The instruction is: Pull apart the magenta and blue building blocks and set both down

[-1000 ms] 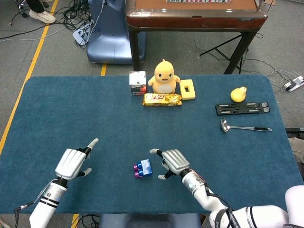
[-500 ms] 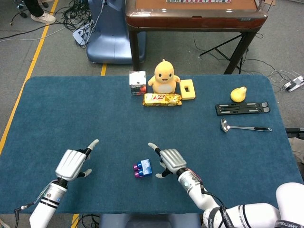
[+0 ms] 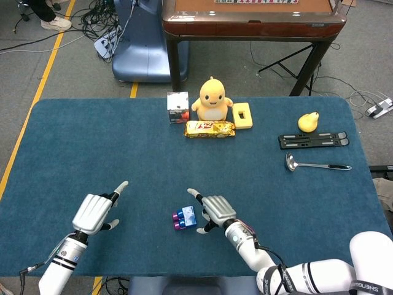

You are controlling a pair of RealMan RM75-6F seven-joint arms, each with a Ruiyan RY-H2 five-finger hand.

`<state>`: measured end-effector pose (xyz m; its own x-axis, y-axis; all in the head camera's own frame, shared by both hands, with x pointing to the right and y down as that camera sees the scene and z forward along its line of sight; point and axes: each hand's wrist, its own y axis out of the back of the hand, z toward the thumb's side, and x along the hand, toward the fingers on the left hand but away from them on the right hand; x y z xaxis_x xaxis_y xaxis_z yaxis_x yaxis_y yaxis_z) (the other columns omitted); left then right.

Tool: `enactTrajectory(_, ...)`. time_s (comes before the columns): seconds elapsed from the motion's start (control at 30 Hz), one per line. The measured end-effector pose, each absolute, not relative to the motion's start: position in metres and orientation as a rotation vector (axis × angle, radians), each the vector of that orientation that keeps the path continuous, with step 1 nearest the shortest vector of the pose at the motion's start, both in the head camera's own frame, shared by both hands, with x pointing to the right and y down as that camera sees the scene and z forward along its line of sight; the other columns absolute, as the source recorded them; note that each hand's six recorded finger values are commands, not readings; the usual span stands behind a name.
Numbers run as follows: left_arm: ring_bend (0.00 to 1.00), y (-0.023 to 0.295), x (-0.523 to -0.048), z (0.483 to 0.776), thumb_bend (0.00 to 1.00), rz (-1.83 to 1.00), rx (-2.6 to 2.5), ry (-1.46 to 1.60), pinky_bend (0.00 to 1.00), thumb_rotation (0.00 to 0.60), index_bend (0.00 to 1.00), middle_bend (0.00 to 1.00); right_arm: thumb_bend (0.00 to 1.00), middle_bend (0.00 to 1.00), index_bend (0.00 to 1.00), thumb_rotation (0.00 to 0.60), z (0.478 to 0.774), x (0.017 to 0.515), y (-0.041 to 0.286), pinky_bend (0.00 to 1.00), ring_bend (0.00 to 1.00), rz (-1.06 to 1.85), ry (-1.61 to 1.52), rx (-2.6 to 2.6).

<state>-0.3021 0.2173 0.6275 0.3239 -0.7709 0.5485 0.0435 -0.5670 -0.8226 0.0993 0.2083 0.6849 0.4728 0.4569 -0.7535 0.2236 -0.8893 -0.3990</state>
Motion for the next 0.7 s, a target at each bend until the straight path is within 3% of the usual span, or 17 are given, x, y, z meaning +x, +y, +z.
enactTrajectory(0.7, 0.58, 0.219, -0.304, 0.629, 0.17, -1.334, -1.821, 0.648, 0.80, 0.600, 0.08, 0.47, 0.00, 1.00, 0.16, 0.600, 0.694, 0.088, 0.209, 1.00, 1.00, 1.382, -0.571, -2.499)
